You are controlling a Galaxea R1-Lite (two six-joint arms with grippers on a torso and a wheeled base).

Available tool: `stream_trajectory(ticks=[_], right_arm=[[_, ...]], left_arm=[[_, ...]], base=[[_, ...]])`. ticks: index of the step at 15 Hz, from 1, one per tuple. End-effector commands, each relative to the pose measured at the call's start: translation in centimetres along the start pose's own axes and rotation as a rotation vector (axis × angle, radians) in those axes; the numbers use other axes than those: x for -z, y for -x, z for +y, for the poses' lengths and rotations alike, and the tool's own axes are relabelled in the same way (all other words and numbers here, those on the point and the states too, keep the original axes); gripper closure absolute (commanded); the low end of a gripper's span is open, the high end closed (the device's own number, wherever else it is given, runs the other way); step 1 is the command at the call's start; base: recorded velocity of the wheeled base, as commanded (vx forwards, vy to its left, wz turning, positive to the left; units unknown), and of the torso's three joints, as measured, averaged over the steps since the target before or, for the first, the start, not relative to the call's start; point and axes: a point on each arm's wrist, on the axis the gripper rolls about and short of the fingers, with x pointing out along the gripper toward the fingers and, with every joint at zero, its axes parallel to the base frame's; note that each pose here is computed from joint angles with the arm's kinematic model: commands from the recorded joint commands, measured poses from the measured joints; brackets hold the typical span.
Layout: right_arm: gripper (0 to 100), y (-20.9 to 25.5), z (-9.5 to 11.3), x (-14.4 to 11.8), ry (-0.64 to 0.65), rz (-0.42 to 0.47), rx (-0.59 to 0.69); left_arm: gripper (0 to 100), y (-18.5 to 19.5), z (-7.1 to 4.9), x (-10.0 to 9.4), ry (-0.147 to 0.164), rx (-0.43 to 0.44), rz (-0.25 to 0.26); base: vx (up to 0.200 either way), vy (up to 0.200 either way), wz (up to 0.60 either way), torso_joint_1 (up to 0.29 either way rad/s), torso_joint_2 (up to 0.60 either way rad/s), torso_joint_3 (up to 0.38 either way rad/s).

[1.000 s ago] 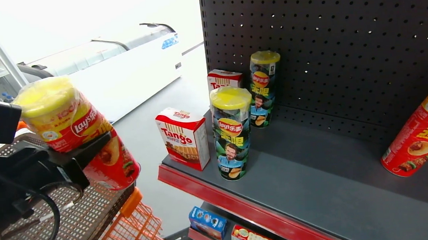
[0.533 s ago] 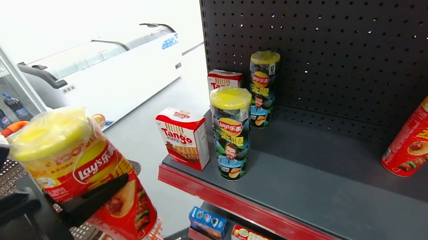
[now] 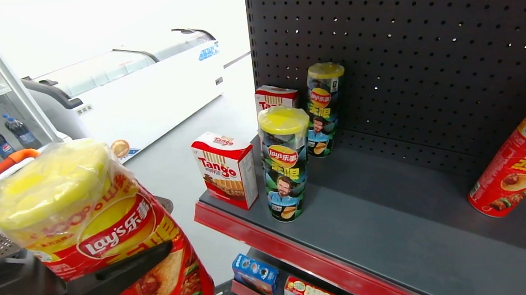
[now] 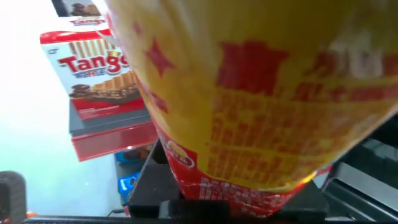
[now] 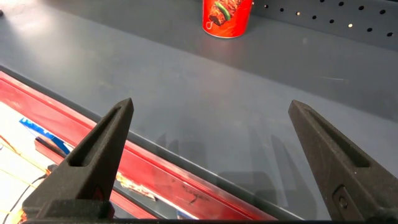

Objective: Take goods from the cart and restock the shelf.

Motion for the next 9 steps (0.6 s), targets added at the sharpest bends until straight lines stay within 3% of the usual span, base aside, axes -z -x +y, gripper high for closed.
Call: stream_trajectory(ticks=[1, 4, 7, 9], right_arm=[[0, 0.0, 0.0, 0.0, 0.001, 0.003, -0.001], [0, 0.0, 0.0, 0.0, 0.003, 0.003, -0.003], [0, 0.0, 0.0, 0.0, 0.003, 0.003, -0.003], [0, 0.0, 0.0, 0.0, 0.003, 0.001, -0.003]], left_arm=[[100, -0.2, 0.0, 0.3, 0.007, 0.022, 0.014], [100, -0.8, 0.3, 0.9, 0.018, 0.074, 0.05], [100, -2.2, 1.0, 1.5, 0.001, 0.072, 0.097], [100, -3.2, 1.5, 1.5, -0.004, 0.072, 0.1]], base=[[0.0, 0.0, 0.0, 0.0, 0.0, 0.0], [0.0, 0.0, 0.0, 0.0, 0.0, 0.0], [0.0, 0.0, 0.0, 0.0, 0.0, 0.0], [0.0, 0.0, 0.0, 0.0, 0.0, 0.0]])
